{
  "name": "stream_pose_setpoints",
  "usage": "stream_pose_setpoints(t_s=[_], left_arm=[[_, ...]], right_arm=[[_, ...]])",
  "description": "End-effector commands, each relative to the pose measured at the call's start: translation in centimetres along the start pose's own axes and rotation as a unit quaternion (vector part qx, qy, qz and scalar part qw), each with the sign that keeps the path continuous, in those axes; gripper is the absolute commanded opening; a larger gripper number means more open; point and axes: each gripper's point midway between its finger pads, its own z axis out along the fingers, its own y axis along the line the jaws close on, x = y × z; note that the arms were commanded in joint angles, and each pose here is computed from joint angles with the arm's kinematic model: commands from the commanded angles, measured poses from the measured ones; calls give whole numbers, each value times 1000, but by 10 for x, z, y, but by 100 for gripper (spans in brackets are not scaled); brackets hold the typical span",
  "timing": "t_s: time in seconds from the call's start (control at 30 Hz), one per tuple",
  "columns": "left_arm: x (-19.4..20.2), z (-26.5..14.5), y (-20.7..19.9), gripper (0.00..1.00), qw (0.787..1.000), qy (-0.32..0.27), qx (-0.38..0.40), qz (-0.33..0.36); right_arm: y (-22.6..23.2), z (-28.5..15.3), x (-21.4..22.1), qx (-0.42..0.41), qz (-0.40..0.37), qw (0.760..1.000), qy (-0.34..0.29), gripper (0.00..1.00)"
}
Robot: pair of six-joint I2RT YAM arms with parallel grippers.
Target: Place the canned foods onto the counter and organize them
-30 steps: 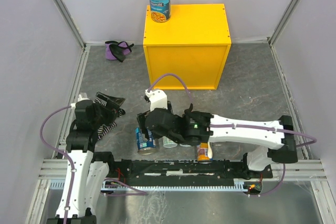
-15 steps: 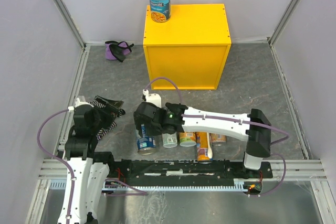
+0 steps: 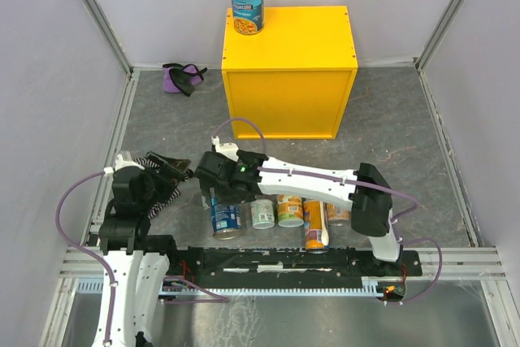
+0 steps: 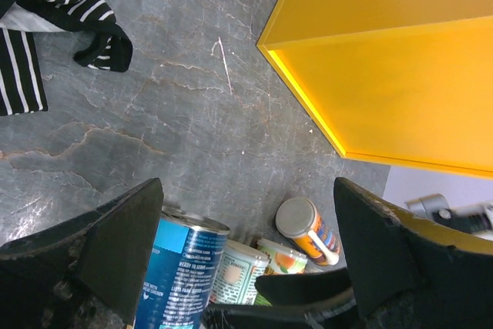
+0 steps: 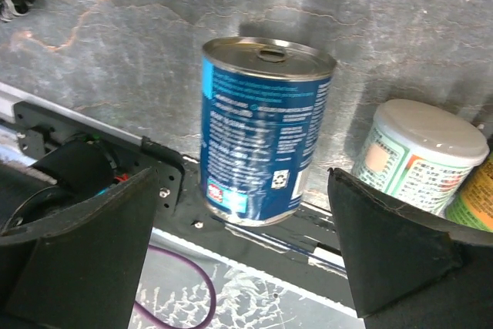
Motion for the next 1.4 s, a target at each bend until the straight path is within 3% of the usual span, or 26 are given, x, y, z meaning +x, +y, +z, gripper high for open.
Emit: stream_pose_setpoints(t_s=[0.0, 1.37], left_arm=[[-13, -14, -13, 97, 999, -27, 20, 26], [-16, -30, -12, 98, 998, -47, 22, 23]], right_arm=[[-7, 4, -5, 19, 4, 1000, 6, 98], [-11, 79, 4, 53, 8, 998, 39, 99]])
